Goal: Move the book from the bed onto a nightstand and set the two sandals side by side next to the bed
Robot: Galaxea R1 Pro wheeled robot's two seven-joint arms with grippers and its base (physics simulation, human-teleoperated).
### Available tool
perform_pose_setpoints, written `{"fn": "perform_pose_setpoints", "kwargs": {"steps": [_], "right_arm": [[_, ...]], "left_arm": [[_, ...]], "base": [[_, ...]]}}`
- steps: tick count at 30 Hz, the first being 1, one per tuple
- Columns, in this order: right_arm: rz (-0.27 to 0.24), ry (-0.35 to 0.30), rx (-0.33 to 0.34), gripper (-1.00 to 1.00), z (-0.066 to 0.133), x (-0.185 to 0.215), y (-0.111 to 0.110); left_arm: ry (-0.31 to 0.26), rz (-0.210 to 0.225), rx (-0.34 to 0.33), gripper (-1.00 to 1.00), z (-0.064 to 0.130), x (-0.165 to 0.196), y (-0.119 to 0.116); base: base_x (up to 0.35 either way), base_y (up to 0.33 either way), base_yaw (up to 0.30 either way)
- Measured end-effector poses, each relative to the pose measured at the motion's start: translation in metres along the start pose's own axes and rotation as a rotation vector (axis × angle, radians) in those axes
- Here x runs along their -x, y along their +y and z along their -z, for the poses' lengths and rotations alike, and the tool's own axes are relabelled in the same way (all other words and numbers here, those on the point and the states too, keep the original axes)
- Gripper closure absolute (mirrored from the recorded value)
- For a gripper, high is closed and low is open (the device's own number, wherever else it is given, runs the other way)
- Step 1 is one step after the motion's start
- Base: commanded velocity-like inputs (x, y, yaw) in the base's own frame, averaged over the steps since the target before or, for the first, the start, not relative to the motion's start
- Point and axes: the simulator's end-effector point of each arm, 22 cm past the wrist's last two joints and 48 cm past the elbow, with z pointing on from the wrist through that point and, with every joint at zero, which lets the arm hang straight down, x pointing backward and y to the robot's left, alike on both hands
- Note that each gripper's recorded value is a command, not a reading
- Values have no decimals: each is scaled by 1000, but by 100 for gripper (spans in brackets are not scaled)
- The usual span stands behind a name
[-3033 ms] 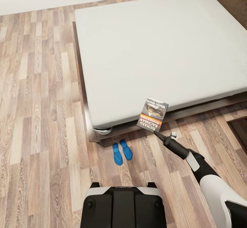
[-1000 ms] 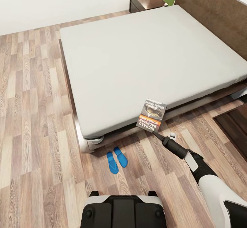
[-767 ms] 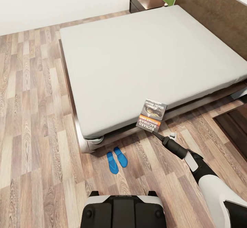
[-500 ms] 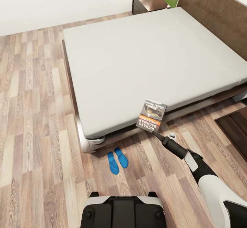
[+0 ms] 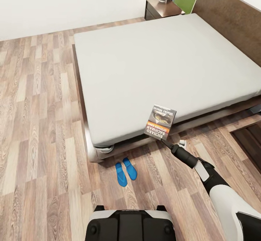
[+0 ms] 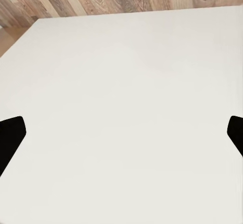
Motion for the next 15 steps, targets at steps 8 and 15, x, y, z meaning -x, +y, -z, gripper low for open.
{"fn": "perform_pose_setpoints", "kwargs": {"steps": [8, 15], "right_arm": [[9, -4, 8, 100, -1, 4, 7], [17, -8, 14, 100, -1, 8, 13]], "left_arm": [[-13, 6, -4, -100, -1, 4, -2], [-23, 11, -6, -100, -3, 8, -4]], "base": [[0, 0, 81], [0, 0, 78]]}}
